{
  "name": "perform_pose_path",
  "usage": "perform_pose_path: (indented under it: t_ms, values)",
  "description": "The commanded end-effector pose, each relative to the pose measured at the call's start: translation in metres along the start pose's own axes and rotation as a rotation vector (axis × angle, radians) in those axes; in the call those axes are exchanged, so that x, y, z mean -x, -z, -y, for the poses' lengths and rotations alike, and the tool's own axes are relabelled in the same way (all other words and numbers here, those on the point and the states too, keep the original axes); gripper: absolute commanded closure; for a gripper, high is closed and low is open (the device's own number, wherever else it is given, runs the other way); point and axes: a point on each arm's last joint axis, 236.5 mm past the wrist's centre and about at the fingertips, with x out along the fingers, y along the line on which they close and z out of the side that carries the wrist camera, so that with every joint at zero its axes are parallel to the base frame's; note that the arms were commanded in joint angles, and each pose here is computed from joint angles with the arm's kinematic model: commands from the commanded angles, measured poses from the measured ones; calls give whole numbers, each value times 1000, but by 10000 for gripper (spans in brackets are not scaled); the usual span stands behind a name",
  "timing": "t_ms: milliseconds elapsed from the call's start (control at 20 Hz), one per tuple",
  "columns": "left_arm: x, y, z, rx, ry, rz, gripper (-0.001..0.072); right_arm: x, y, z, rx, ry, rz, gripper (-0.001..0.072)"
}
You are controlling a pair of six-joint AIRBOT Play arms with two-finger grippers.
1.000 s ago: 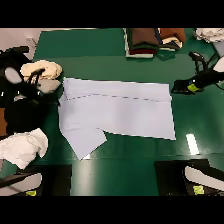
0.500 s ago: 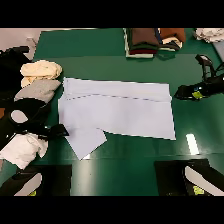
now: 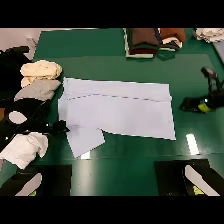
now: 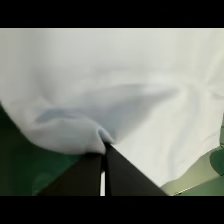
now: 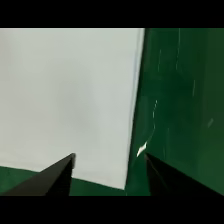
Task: Fold the shirts.
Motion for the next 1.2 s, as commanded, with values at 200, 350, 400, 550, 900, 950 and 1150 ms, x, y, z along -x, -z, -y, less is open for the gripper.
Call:
perform_pose_path:
  t_ms: [200,350,400,550,900,950,1150]
  values:
    - [10,-3,8,-52,8,21,684,-75,103,19,-332,-208,-281,208]
    - [10,-1,6,-56,-2,15,684,-93,98,4,-328,-252,-295,286]
    - [10,-1,6,-56,-1,12,684,-98,99,-1,-300,-249,-311,287]
    - [12,5,0,-76,-27,-19,684,-108,104,-13,-193,-223,-348,598]
    - [63,26,6,-165,-113,-10,686,-39,83,3,87,-12,-238,694]
    - [70,38,11,-169,-104,-28,686,-28,85,7,100,15,-223,695]
    - [80,60,36,-182,-12,-59,686,5,76,14,109,87,-102,695]
